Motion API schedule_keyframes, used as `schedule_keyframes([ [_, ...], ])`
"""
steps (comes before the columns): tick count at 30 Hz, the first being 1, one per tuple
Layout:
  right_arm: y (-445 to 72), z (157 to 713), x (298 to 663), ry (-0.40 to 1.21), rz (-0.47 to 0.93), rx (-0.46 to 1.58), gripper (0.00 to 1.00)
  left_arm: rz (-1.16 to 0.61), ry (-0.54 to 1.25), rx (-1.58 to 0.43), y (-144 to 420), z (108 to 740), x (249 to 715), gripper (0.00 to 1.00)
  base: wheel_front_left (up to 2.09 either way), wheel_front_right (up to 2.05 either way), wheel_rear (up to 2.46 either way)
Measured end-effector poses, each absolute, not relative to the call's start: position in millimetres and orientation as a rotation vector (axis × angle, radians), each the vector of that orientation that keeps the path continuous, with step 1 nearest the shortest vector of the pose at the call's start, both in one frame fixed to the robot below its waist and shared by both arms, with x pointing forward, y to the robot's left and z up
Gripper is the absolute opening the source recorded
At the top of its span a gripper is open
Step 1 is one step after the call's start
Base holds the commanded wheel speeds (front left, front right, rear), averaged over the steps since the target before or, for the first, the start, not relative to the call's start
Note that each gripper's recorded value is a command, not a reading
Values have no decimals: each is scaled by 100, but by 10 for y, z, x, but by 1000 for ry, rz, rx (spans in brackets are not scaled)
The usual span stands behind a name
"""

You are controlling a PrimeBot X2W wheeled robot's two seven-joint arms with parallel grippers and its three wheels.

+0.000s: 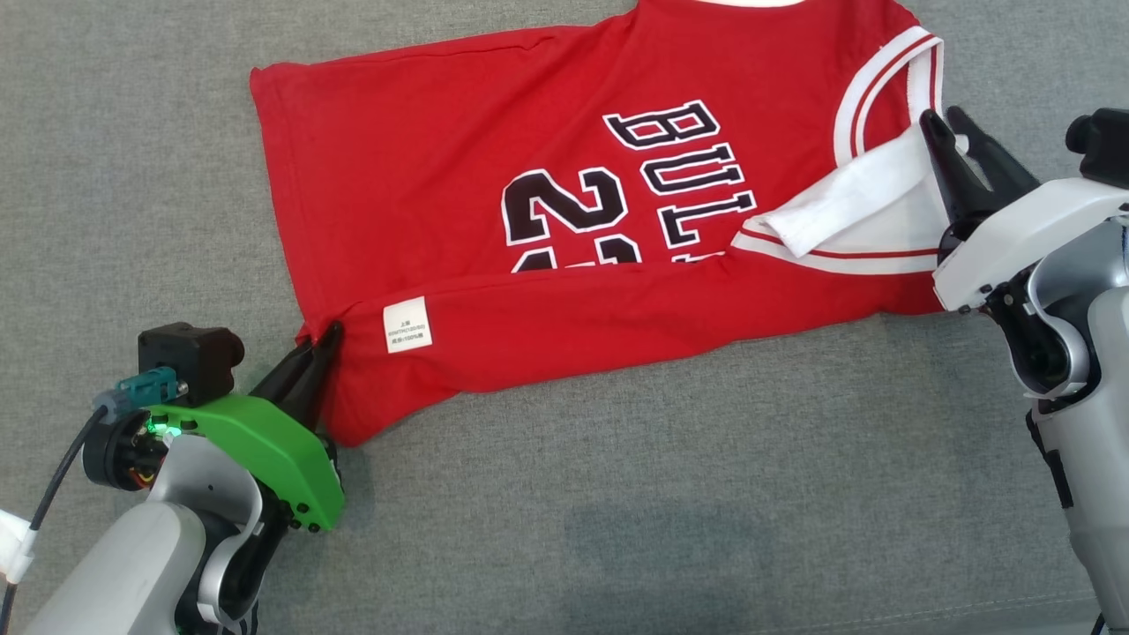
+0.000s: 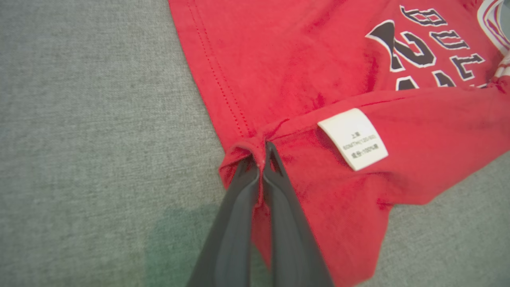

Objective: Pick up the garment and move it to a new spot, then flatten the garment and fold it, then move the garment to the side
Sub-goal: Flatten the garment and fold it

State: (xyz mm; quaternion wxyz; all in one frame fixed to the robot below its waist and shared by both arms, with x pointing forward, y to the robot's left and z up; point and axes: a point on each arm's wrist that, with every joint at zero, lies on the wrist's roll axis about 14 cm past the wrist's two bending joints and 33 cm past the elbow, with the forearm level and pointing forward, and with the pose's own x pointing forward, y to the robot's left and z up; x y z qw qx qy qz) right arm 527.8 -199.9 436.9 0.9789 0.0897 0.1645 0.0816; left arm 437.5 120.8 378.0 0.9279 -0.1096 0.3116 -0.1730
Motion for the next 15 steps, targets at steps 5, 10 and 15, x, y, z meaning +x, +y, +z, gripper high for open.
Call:
schedule_keyframes([
  [5, -2061, 4474, 5290, 289, 157, 157, 100, -344, 631, -216, 1222, 3812, 4352, 100, 0, 0, 0],
  [10, -2162, 4722, 5241, 194, 149, 110, 100, -299, 601, -220, 1286, 3873, 4244, 100, 0, 0, 0],
  [15, -2298, 4903, 4990, 122, 136, 16, 100, -243, 532, -245, 1348, 4028, 4095, 100, 0, 0, 0],
])
